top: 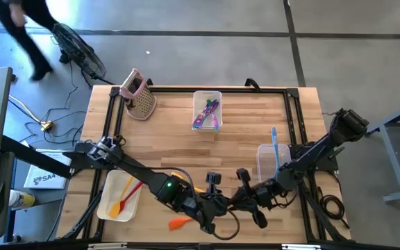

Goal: Pick & Place Kitchen Items
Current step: Put the black serving spoon into the transparent bin

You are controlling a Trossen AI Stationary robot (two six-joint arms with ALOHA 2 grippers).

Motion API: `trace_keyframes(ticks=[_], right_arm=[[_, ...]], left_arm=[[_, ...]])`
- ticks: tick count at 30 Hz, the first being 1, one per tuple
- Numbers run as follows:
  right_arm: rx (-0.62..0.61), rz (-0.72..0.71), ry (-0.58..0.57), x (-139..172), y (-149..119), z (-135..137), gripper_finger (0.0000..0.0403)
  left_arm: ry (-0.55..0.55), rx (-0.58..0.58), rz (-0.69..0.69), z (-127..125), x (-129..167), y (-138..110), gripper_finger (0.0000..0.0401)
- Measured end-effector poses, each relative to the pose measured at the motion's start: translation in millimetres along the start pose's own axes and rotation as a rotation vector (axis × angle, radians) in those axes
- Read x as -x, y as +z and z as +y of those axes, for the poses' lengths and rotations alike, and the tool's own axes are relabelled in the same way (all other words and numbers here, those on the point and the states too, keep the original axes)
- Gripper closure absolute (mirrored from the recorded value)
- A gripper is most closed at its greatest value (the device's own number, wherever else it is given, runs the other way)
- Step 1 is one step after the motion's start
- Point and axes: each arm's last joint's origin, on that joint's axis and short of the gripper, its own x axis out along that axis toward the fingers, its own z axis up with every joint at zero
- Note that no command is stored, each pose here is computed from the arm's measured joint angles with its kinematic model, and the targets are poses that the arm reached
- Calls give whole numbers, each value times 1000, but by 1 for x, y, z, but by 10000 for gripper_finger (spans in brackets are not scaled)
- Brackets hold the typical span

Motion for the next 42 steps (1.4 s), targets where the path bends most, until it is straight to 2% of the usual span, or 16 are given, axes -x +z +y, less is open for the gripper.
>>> trace_keyframes(ticks=[4,9,12,14,17,23,28,32,37,42], right_arm=[[-1,7,-7,0,-1,0,365],[-55,39,0,0,-4,1,369],[-52,82,47,1,-11,6,369],[-48,80,37,2,-10,7,369],[-35,109,-23,4,-8,9,369],[-18,202,-142,23,8,14,369],[-57,282,-298,47,24,14,369],[-91,338,-458,66,32,10,369],[-102,339,-632,95,47,2,369],[-200,294,-701,123,62,-12,369]], left_arm=[[-1,9,8,0,0,-1,355],[0,-48,25,-1,1,-3,301],[7,-47,20,1,6,-1,275],[11,-57,47,1,6,-3,265],[12,-75,102,1,5,-9,259],[9,-4,280,3,9,-28,258],[16,100,455,2,9,-46,257],[37,150,493,-3,11,-51,257],[43,121,525,-17,4,-67,257],[48,88,614,-23,-9,-96,256]])
